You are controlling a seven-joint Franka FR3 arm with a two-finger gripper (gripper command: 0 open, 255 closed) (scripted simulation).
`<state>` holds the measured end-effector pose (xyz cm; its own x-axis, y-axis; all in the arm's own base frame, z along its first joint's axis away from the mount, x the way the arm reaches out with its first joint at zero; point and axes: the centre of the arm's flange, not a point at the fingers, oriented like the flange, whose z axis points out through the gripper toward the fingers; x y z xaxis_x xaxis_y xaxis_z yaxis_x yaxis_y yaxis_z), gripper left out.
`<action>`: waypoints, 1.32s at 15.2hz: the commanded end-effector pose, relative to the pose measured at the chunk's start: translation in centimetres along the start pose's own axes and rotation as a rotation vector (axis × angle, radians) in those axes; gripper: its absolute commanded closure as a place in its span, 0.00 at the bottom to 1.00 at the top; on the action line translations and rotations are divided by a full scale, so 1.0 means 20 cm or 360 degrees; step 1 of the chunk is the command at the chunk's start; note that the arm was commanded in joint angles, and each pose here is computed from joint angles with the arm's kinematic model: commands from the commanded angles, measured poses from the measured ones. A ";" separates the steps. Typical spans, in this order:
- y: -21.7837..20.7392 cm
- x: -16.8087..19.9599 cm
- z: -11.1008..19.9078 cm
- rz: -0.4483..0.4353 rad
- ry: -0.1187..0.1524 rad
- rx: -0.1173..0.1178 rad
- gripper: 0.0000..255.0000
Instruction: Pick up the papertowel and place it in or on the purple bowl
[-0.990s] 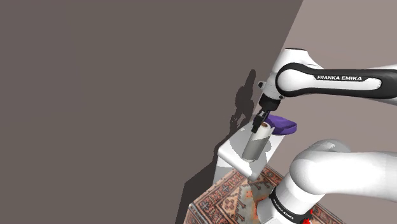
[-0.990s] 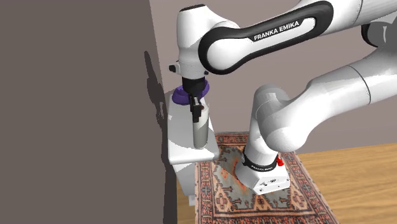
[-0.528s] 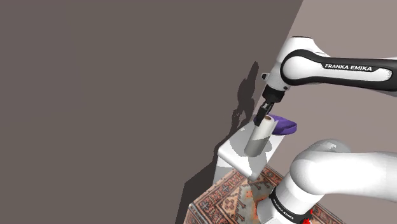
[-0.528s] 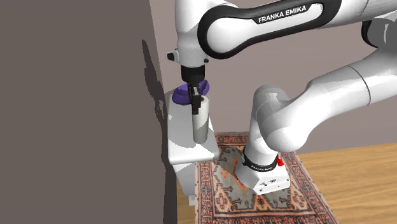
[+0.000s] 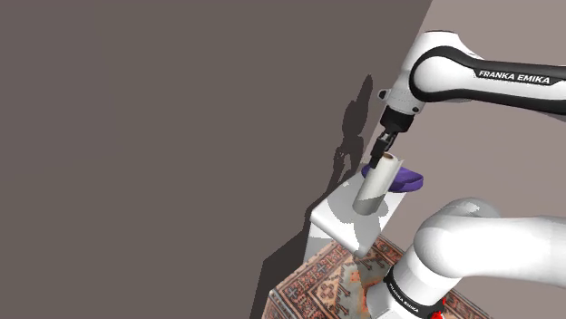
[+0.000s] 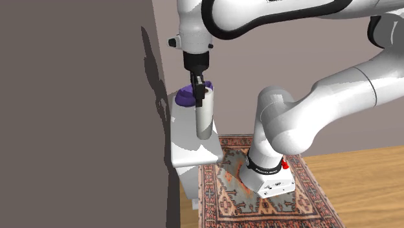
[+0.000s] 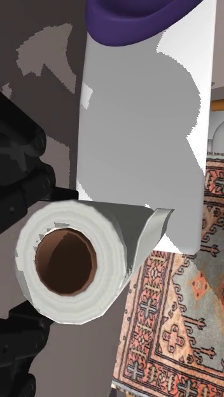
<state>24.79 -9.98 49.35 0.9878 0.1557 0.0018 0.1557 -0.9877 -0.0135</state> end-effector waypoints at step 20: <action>0.32 -0.02 -0.48 0.0000 -0.0001 0.0000 1.00</action>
<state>25.22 -15.16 58.41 0.9879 0.1553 0.0022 0.1553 -0.9878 -0.0148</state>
